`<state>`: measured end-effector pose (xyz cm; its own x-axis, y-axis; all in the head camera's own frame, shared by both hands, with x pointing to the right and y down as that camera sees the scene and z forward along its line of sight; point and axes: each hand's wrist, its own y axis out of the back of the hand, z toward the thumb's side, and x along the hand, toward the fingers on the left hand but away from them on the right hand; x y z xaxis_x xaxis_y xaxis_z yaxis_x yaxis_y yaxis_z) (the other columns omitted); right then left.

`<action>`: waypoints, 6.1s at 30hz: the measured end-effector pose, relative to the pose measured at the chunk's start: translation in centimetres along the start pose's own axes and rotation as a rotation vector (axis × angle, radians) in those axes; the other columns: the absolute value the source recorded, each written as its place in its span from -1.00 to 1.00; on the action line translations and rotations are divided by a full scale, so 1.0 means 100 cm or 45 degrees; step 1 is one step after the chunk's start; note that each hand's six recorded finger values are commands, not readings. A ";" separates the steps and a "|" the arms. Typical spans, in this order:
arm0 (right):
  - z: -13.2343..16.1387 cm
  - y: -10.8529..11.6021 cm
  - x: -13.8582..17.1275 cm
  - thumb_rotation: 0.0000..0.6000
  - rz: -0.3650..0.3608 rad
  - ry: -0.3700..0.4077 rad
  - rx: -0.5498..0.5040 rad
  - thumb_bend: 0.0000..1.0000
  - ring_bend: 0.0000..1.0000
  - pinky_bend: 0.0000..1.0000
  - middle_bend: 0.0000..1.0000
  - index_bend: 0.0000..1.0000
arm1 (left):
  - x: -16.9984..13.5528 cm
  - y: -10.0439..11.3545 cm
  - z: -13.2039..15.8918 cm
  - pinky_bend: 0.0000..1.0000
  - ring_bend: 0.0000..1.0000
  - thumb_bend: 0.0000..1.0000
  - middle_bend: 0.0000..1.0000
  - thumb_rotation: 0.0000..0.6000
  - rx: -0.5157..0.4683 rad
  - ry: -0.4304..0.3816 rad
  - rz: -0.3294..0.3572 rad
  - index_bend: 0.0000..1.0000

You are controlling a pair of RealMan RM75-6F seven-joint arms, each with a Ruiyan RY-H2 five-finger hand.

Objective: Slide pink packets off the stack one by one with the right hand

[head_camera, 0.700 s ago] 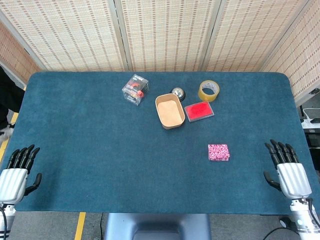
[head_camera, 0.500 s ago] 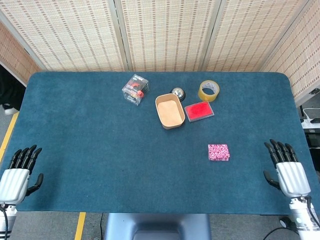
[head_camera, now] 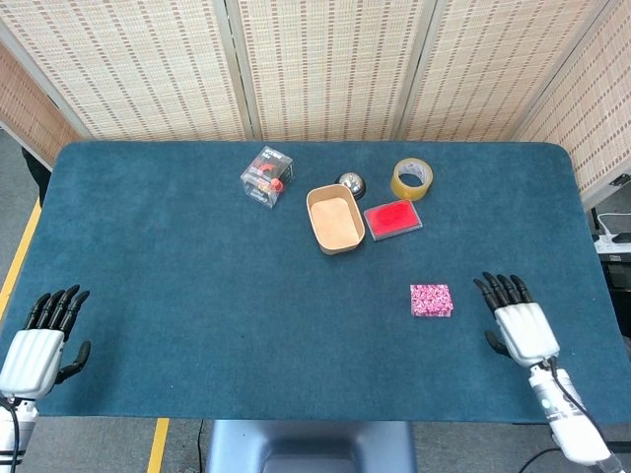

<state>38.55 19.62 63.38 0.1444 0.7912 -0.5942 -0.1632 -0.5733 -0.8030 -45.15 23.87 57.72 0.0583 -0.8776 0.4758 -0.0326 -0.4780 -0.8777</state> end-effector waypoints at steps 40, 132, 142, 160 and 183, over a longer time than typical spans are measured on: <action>0.055 -0.032 -0.098 1.00 0.335 0.036 0.014 -0.44 -1.00 -1.00 -0.75 -0.67 | 0.000 -0.001 -0.005 -0.88 -1.00 -0.10 -1.00 1.00 0.000 0.014 -0.028 -1.00; 0.169 -0.034 -0.057 1.00 0.256 0.361 0.254 -0.44 -1.00 -1.00 -0.88 -1.00 | -0.010 0.003 0.004 -0.87 -1.00 -0.09 -1.00 1.00 -0.021 -0.059 -0.011 -1.00; 0.132 -0.005 -0.065 1.00 0.157 0.234 0.191 -0.44 -1.00 -1.00 -0.88 -1.00 | -0.009 0.002 0.002 -0.87 -1.00 -0.09 -1.00 1.00 -0.021 -0.044 -0.027 -1.00; 0.068 -0.029 -0.093 1.00 0.291 0.019 0.276 -0.44 -1.00 -1.00 -0.89 -0.87 | -0.006 -0.004 0.004 -0.87 -1.00 -0.09 -1.00 1.00 -0.003 -0.040 -0.057 -1.00; 0.082 -0.035 -0.101 1.00 0.282 0.026 0.221 -0.44 -0.80 -0.98 -0.54 -0.42 | -0.004 -0.005 0.003 -0.87 -1.00 -0.09 -1.00 1.00 -0.003 -0.037 -0.069 -1.00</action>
<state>29.66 15.37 72.64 0.1055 0.6452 -0.7567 -0.3577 -0.6854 -0.6343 -44.84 24.51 57.94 0.0891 -0.8490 0.5208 -0.0306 -0.5250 -0.8506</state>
